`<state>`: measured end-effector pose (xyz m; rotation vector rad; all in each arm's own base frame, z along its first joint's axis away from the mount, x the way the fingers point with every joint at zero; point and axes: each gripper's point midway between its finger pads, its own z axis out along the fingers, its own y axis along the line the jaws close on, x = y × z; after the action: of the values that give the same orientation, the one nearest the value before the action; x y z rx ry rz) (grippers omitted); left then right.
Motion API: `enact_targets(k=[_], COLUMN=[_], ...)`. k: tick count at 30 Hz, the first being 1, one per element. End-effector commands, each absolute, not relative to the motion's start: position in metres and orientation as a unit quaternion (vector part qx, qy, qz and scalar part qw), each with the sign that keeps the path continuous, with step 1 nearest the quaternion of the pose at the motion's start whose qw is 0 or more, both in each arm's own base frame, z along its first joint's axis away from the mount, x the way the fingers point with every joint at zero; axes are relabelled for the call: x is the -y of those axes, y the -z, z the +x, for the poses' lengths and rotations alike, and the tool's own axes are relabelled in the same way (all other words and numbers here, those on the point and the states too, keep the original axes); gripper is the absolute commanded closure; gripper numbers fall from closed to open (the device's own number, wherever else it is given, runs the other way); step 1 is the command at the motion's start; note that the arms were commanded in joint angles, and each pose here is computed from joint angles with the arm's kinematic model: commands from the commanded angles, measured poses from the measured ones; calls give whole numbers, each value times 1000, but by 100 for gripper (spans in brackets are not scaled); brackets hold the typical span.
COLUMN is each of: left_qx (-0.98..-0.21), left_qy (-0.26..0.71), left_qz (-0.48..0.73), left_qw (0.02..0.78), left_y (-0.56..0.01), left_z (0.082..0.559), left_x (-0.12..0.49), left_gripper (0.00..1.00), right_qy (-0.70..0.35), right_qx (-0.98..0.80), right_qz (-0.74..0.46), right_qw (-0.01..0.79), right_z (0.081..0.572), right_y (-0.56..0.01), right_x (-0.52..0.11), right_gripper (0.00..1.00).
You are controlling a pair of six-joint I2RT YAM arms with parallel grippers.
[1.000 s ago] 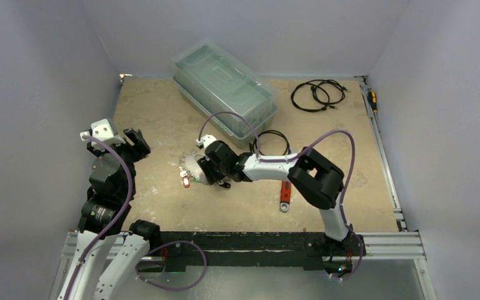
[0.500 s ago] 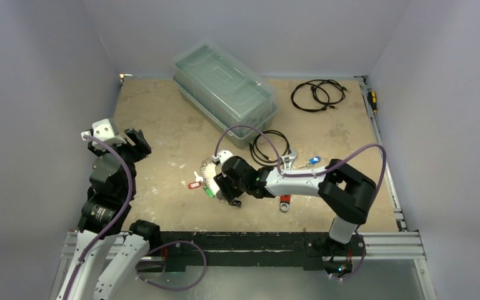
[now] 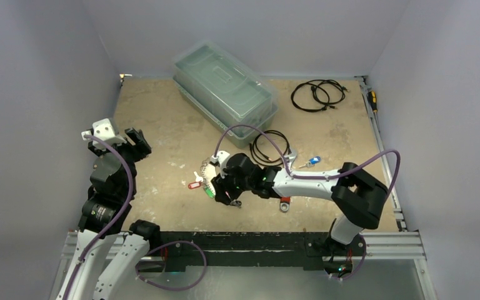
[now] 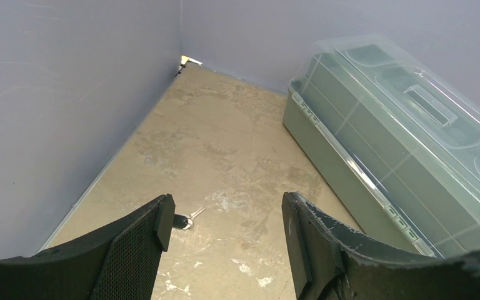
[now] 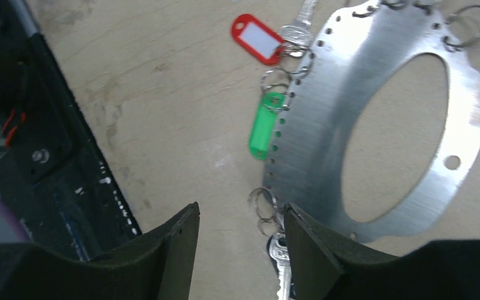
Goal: Put the keys on the keyring
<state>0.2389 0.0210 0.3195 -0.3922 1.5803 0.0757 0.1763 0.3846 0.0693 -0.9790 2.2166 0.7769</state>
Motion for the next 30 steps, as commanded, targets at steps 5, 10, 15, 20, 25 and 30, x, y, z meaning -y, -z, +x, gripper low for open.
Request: enact_targets(k=[5,10,15,20,25,30], left_qx=[-700,-700,-699,-700,-699,-700], left_qy=[-37,-36,-36,-35,-34,-34], left_qz=[-175,-174,-174,-172,-171,-170], left_qw=[691,692,692,692,693,693], left_y=[-323,-323,-324,-324,-324,-324], left_z=[240,240,240,240,240,240], left_x=[-22,-21,-21,-21,-20,-20], left_gripper=[35,35,34,34,34,34], right_qy=[-352,-314,-289,-214,-189,-152], right_qx=[-793,-816,-836,-860,-866,-876], right_qz=[-417,-375,-313,-275,-281,-280], right_qw=[271,308,345,372,369,362], right_z=[159,190,223,258,268,274], right_y=[-78,-88,-97,-88,-68,-47], right_x=[-409,-421,-439,-440,-448,-441], right_gripper=[44,45,42,36,36,26])
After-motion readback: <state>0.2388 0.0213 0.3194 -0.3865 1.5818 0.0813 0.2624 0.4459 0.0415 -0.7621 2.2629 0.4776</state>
